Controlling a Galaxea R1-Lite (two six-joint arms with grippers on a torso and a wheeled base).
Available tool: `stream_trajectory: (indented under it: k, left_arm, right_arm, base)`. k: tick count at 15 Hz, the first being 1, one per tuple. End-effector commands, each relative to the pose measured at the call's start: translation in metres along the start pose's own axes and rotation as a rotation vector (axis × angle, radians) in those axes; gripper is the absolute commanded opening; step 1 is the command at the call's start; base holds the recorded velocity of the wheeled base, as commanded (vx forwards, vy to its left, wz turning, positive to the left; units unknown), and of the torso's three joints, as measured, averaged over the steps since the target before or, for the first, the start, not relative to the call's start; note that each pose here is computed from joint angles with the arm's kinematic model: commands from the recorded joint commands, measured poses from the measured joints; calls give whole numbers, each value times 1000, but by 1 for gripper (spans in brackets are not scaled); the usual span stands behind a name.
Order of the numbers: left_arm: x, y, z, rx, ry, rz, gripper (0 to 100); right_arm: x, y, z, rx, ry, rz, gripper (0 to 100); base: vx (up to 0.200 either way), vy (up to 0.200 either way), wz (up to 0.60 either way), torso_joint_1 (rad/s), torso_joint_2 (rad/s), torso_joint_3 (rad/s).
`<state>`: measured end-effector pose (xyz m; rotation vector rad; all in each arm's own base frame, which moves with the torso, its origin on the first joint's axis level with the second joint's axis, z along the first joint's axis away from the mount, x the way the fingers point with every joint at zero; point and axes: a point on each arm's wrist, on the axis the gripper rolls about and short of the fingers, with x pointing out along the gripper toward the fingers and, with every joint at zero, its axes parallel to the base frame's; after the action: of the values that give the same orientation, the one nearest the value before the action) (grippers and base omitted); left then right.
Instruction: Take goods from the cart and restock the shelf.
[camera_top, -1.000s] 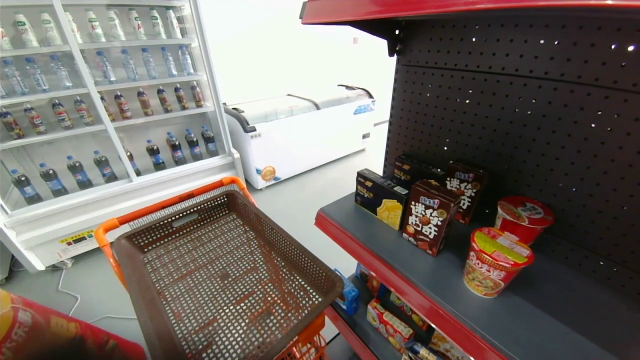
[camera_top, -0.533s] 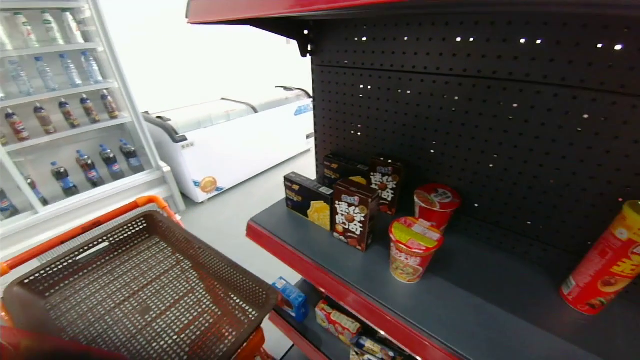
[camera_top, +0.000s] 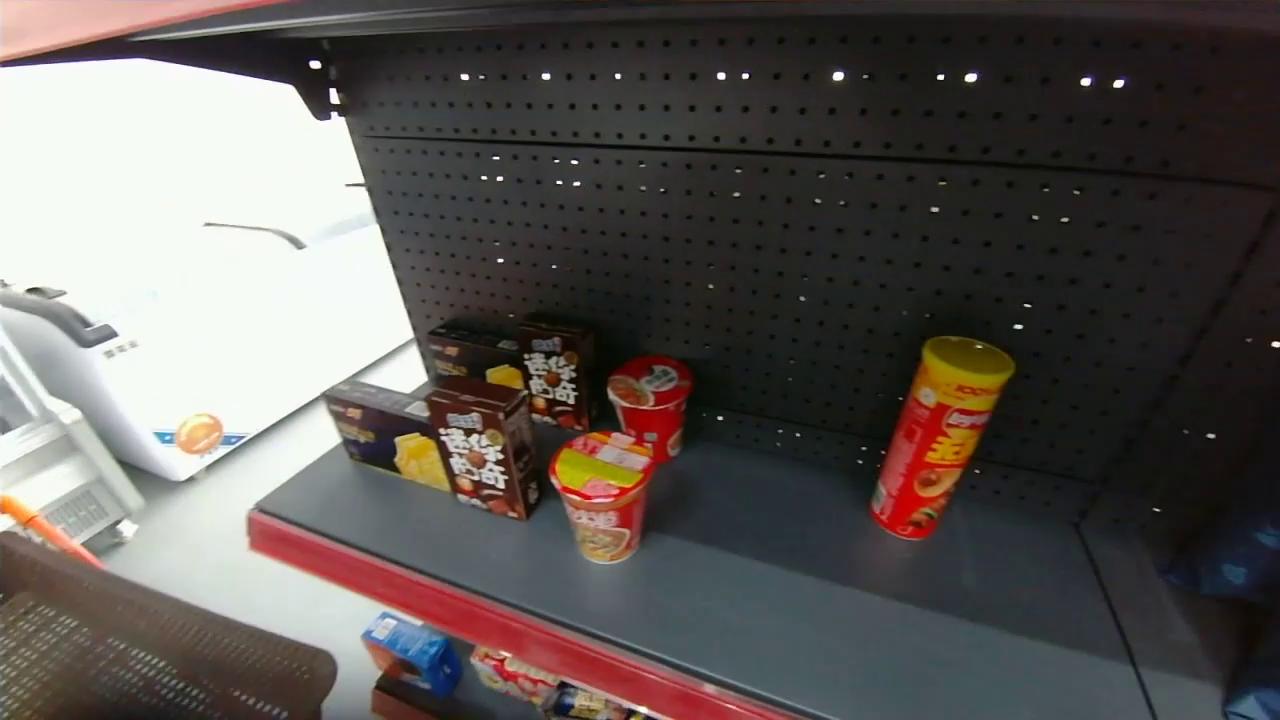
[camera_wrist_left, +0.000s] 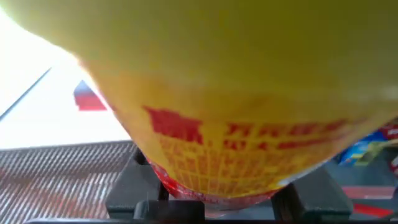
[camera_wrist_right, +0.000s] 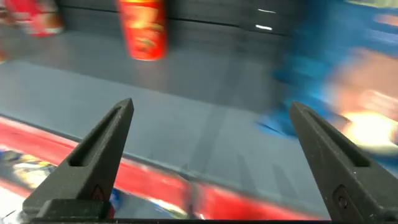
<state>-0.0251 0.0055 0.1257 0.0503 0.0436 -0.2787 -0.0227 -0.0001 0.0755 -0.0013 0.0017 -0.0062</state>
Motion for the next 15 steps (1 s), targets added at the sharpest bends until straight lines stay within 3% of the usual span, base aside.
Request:
stream_trajectory:
  k: [1,5,15]
  left_arm:
    - [-8,0,2,4,-61,4,0]
    - [-6,0,-1,2,-50,5,0]
    - [-6,0,-3,4,-41,5,0]
  right_arm:
    - [0,0,0,0,0,0,100]
    - [0,0,0,0,0,-1,100]
    - [0,0,0,-2,4,-1,100]
  base:
    - [0,0,-600,-2,7,7]
    - [0,0,-600,2,2,5]
    - [0,0,0,0,0,0]
